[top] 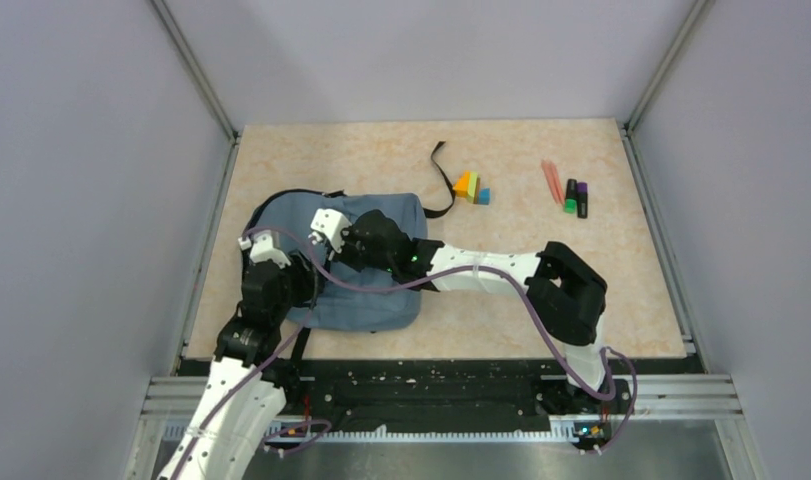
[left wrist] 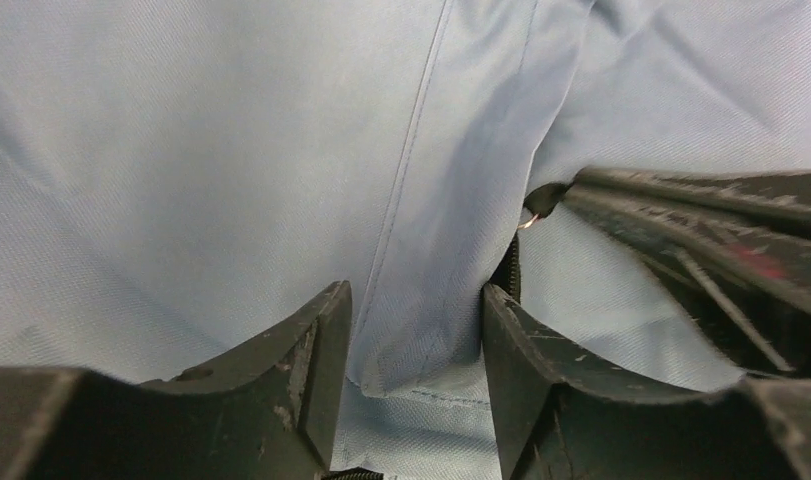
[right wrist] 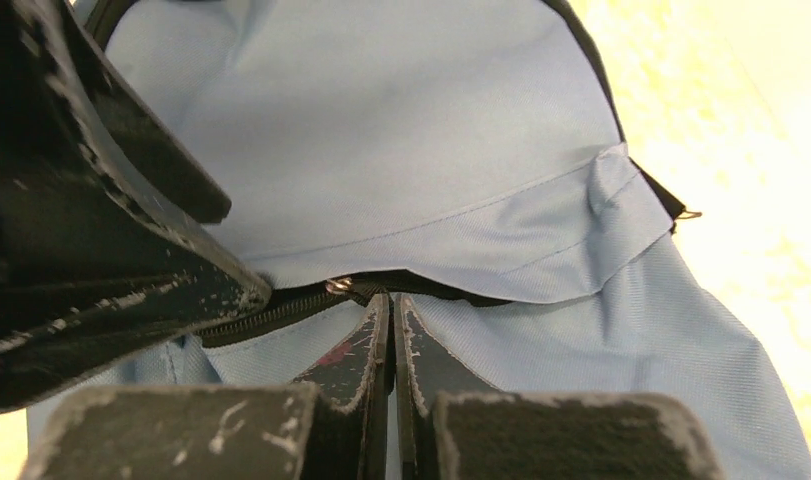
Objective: Pack the student bag
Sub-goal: Unzip the student bag at the center of the board.
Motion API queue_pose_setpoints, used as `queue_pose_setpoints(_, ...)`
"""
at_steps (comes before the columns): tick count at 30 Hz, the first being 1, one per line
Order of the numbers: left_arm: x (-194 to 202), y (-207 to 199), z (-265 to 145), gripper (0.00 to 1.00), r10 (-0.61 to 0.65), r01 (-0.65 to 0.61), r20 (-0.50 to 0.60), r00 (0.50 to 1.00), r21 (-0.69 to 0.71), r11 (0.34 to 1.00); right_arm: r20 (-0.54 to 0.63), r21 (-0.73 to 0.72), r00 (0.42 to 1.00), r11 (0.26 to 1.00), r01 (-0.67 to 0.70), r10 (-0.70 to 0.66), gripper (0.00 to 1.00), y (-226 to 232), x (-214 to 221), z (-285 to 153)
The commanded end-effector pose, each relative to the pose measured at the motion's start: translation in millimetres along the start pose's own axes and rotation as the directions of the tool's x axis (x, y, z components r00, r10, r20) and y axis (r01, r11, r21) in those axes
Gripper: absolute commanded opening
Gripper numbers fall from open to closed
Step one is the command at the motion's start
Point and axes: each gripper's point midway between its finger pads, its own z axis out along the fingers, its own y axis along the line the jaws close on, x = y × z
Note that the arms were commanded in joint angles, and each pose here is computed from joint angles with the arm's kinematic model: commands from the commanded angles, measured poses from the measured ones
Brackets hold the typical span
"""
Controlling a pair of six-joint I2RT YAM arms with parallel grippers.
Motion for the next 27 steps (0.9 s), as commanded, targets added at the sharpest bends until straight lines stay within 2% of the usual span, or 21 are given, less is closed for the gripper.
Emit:
queue_pose_setpoints(1, -1.8, -6.8, 11.4, 0.5, 0.006, -0.006, 0.016, 1.0, 0.039, 0.999, 0.174, 0.157, 0.984, 0.987, 0.018, -0.045, 0.0, -37.8, -68.8, -21.2)
queue_pose_setpoints(5, -0.1, -7.9, 8.0, 0.27, 0.025, -0.024, -0.026, 0.999, 0.033, 0.999, 0.175, 0.203, 0.981, 0.978, 0.049, -0.085, 0.0, -45.5, -68.7, -17.4)
queue_pose_setpoints(10, 1.4, -9.6, 3.7, 0.06, 0.015, -0.014, -0.027, 1.0, 0.045, 0.999, 0.144, 0.248, 0.98, 0.964, 0.1, -0.138, 0.0, -54.8, -66.1, -11.0)
queue_pose_setpoints(12, 0.0, -8.3, 2.6, 0.0, 0.012, -0.011, -0.013, 1.0, 0.041, 0.999, 0.126, 0.26, 0.981, 0.959, 0.113, -0.15, 0.0, -57.6, -62.8, -8.9)
queue_pose_setpoints(17, -4.3, -5.4, -0.4, 0.0, -0.002, 0.001, 0.023, 1.0, 0.03, 1.0, 0.122, 0.251, 0.984, 0.963, 0.097, -0.13, 0.0, -61.4, -56.4, -12.4)
queue_pose_setpoints(27, -16.6, -3.8, -12.5, 0.0, -0.058, 0.056, 0.093, 0.994, 0.02, 0.998, 0.069, 0.357, 0.991, 0.93, 0.084, -0.116, 0.0, -116.7, -30.7, -10.2)
